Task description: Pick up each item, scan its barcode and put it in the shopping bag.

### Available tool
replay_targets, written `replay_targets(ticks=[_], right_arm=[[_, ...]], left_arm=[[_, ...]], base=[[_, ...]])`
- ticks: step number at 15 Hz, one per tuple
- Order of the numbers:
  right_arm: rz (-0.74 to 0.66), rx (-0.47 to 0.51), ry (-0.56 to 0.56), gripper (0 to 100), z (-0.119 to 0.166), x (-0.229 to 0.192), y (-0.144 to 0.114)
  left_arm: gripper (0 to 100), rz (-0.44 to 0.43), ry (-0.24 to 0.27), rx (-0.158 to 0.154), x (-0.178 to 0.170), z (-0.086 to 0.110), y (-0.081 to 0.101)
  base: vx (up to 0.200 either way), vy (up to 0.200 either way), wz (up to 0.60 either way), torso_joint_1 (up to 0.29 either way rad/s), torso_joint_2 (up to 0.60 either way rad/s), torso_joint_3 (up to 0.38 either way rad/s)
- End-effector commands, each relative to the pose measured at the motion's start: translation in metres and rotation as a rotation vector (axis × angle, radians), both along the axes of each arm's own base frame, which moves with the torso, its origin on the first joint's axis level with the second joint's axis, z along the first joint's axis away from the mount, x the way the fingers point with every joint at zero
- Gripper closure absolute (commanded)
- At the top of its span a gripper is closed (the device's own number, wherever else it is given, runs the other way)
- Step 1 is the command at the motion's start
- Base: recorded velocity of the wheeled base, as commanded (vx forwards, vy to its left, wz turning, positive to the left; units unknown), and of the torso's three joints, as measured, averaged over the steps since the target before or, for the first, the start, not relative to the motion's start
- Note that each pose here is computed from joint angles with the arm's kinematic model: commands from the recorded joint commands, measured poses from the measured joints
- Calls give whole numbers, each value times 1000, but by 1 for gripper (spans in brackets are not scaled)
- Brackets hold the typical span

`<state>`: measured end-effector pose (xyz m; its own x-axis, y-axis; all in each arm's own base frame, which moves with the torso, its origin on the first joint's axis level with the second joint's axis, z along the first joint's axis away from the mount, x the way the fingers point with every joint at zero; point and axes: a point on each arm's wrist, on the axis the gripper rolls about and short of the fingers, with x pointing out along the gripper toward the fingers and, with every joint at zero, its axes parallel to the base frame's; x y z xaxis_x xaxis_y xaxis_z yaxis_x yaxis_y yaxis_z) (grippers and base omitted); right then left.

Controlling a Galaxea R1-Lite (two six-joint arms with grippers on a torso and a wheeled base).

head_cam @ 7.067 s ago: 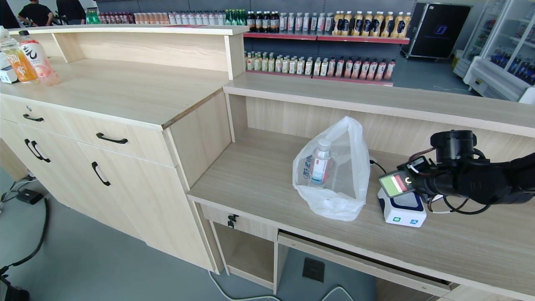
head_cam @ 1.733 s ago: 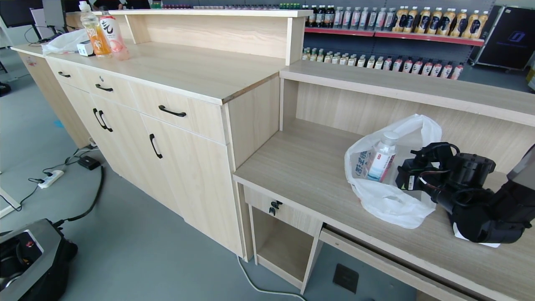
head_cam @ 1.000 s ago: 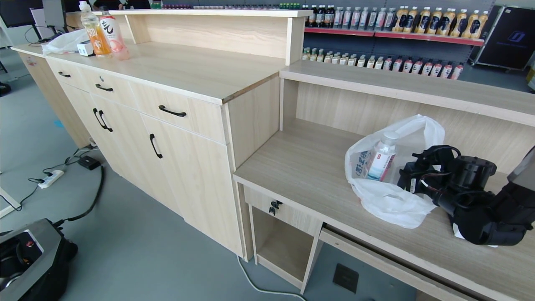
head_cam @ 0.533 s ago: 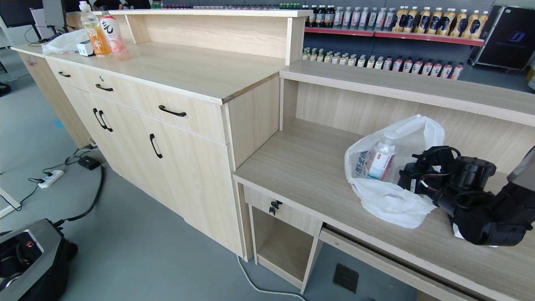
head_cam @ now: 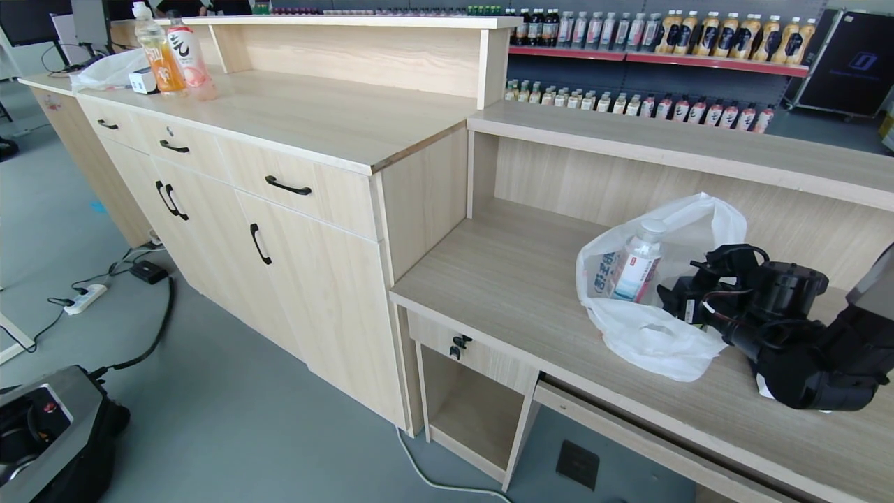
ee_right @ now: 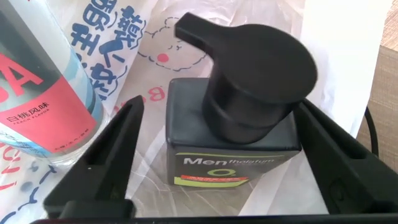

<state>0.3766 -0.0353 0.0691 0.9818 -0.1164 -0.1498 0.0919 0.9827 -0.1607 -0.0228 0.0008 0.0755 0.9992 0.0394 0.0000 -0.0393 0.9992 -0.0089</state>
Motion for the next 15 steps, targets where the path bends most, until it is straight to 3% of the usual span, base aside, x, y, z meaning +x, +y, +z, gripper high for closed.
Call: replay_targets(ticks=[1, 5, 7, 12, 15], right_arm=[[3, 0, -2, 0, 0, 0, 0], [12, -7, -38, 0, 10, 2, 1], [50, -17, -91, 0, 29, 0, 2], [99, -123, -162, 0, 62, -13, 9], [100, -193, -257, 0, 97, -27, 12]], left_arm=[[0, 1, 0, 0, 0, 0, 0], [0, 1, 0, 0, 0, 0, 0], [0, 1, 0, 0, 0, 0, 0], [0, 1, 0, 0, 0, 0, 0], [0, 1, 0, 0, 0, 0, 0]], base=[[0, 0, 0, 0, 0, 0], [0, 0, 0, 0, 0, 0], [0, 0, 0, 0, 0, 0], [0, 0, 0, 0, 0, 0], [0, 0, 0, 0, 0, 0]])
